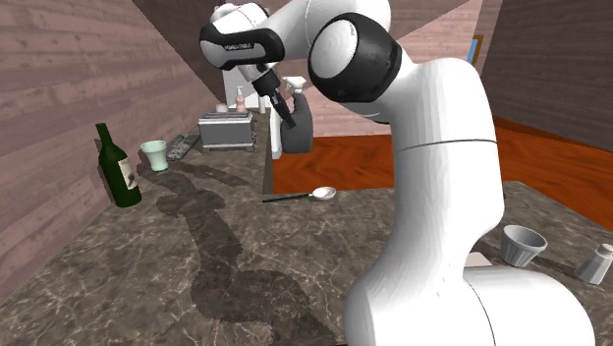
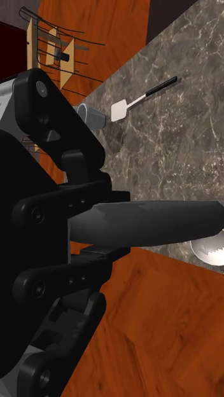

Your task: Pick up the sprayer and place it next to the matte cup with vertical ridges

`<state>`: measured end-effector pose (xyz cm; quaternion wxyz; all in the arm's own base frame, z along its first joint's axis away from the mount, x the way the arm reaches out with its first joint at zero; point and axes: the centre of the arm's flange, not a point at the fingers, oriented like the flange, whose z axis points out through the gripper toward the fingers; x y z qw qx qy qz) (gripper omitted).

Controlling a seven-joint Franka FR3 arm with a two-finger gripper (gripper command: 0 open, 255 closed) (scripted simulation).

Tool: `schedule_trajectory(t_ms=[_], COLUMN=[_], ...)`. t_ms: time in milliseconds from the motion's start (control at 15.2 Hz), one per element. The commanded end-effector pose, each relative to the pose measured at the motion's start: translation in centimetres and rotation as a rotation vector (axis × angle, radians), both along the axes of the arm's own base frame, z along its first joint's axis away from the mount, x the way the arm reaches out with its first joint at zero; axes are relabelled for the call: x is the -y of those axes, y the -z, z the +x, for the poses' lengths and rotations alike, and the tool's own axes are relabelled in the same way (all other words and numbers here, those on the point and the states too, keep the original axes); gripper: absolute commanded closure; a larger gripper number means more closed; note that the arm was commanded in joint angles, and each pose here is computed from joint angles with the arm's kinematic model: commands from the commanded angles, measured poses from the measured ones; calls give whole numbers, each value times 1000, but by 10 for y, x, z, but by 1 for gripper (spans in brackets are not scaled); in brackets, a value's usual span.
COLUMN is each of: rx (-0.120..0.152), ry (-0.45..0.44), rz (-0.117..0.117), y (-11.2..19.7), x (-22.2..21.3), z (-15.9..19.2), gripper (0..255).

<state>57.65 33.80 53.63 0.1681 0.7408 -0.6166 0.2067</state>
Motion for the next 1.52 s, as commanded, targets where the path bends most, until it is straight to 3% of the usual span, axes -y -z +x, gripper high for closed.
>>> schedule_trajectory(t_ms=[0,792,1452], rx=[0,0,0], ry=[0,0,0], rz=[0,0,0], y=[-11,-72,-73], x=[0,0,131], z=[0,0,-17], gripper=[255,255,255])
